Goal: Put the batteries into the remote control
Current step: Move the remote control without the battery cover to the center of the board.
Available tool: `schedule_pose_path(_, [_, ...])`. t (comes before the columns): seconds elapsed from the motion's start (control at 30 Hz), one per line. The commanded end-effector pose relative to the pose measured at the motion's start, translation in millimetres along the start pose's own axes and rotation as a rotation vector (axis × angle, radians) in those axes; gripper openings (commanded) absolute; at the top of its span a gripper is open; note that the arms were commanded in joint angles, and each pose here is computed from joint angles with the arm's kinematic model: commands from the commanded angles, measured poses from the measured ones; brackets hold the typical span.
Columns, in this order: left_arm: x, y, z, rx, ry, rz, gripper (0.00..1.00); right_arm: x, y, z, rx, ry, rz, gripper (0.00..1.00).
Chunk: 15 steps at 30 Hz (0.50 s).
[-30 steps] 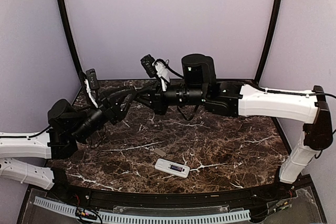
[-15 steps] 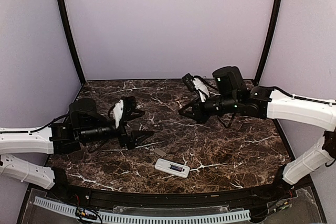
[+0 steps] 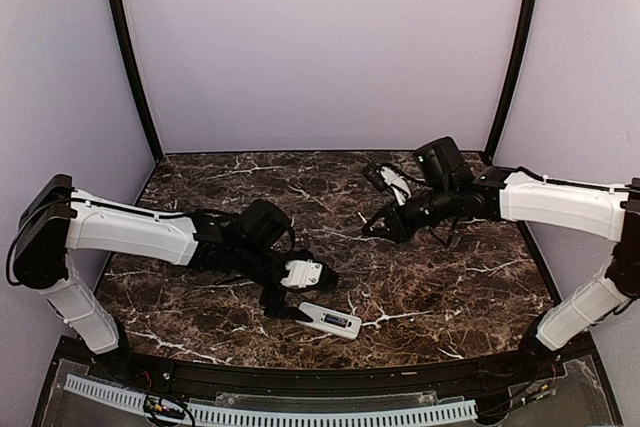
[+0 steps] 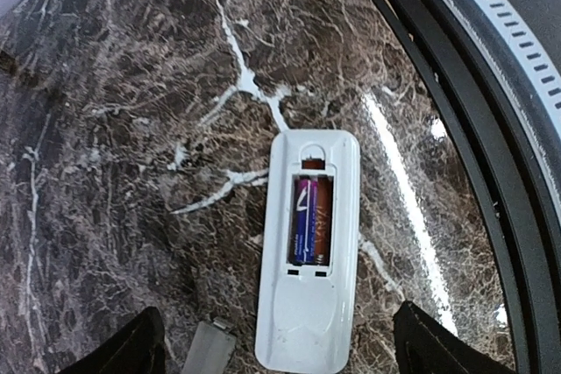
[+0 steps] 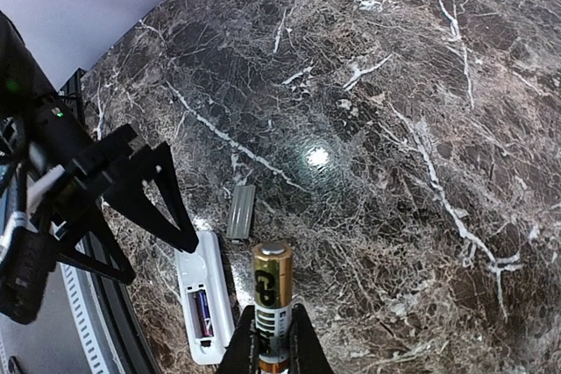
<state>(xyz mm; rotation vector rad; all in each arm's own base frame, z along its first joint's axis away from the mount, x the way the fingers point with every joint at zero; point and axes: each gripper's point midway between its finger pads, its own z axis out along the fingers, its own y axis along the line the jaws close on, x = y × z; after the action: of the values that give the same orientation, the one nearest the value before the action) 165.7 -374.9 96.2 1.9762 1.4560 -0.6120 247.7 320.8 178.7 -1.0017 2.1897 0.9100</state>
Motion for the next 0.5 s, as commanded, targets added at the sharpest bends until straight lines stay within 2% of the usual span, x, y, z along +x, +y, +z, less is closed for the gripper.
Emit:
schedule_pose_path(0.0, [9, -11, 16, 0.086, 0.024, 0.05, 0.9, -13, -10, 7, -0.068, 0.03, -0.066, 0.0])
schedule_pose_path(0.27, [32, -15, 42, 0.158, 0.091, 0.0, 0.9, -13, -31, 27, -0.114, 0.077, -0.066, 0.0])
schedule_pose_path(0.47, [45, -21, 48, 0.178, 0.13, -0.033, 0.85, -8, -38, 38, -0.143, 0.101, -0.032, 0.0])
